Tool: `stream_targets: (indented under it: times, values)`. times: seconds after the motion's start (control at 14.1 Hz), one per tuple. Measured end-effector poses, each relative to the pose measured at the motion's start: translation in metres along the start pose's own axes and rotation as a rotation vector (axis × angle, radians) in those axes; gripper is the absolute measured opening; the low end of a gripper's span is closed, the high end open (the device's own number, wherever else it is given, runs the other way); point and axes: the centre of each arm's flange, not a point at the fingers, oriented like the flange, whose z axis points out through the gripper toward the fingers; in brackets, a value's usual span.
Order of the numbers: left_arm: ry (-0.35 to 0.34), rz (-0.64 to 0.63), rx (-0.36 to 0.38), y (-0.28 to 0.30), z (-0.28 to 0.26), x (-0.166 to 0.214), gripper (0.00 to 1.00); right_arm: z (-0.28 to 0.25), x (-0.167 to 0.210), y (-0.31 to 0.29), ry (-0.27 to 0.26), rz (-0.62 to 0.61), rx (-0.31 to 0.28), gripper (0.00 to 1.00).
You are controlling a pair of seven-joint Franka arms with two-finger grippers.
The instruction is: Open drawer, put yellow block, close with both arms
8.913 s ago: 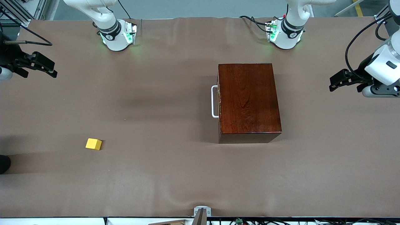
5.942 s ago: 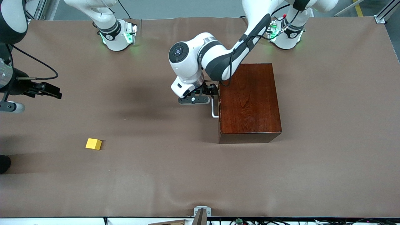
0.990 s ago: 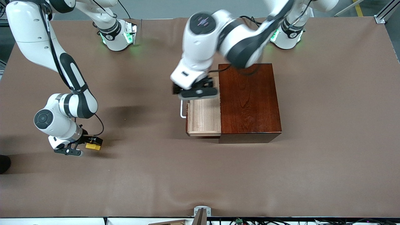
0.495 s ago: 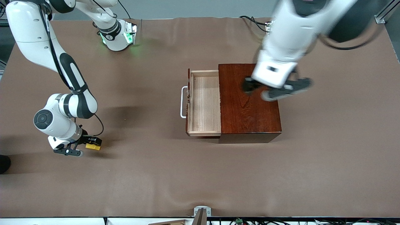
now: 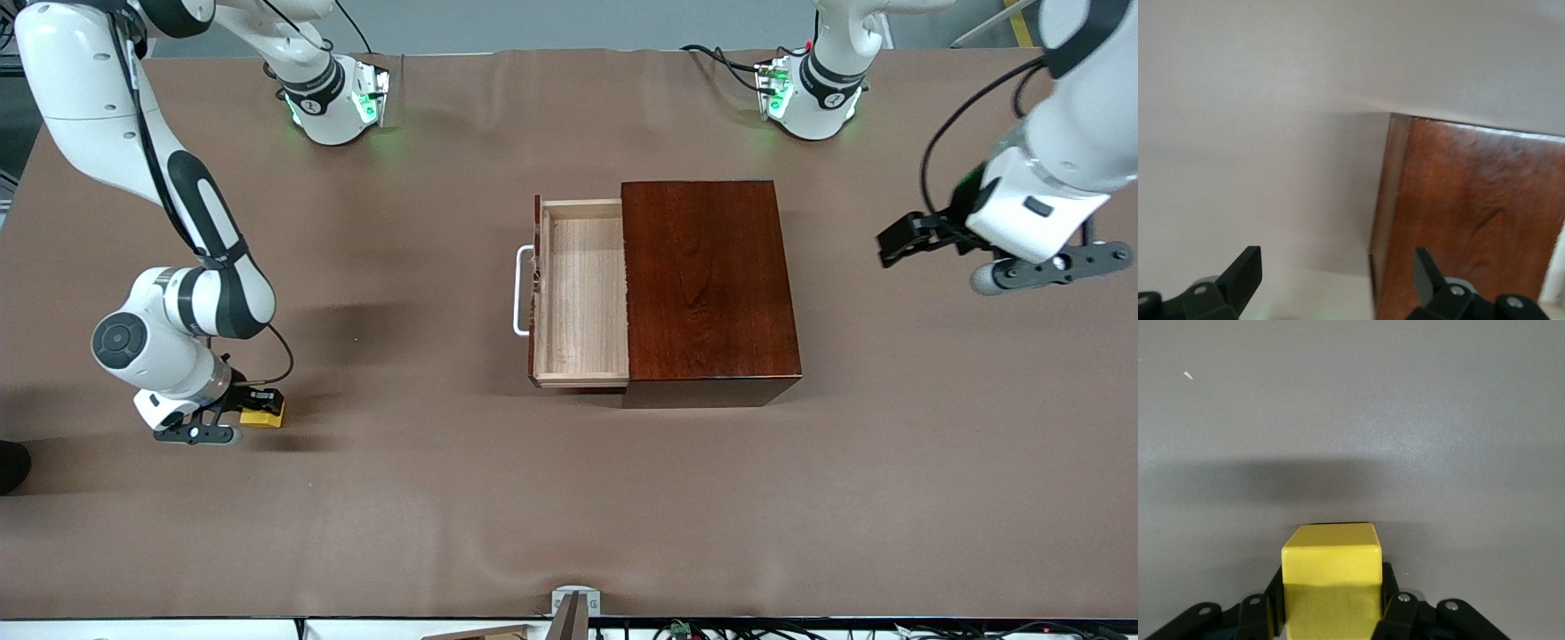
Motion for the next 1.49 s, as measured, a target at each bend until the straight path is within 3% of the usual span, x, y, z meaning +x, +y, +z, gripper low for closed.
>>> stream_targets:
  times: [0.28,0.42,0.99,1.2,1.49]
  values:
    - [-0.011,0.161,-0.001,-0.032,0.007,0.008,1.00,-0.031,0.017,0.003,-0.074,-0.130,0.010,0.56]
    - [-0.005,0.198,-0.002,-0.031,0.007,0.008,1.00,-0.049,0.025,0.003,-0.075,-0.228,0.014,0.56]
    - [-0.001,0.202,0.010,-0.041,0.004,0.002,1.00,-0.103,0.035,-0.010,-0.003,-0.654,0.016,0.56]
    - [-0.001,0.176,0.010,-0.042,0.004,0.001,1.00,-0.131,0.038,-0.051,0.047,-0.885,0.033,0.56]
    - [-0.008,0.146,0.011,-0.041,0.007,0.000,1.00,-0.161,0.032,-0.148,0.121,-1.104,0.089,0.56]
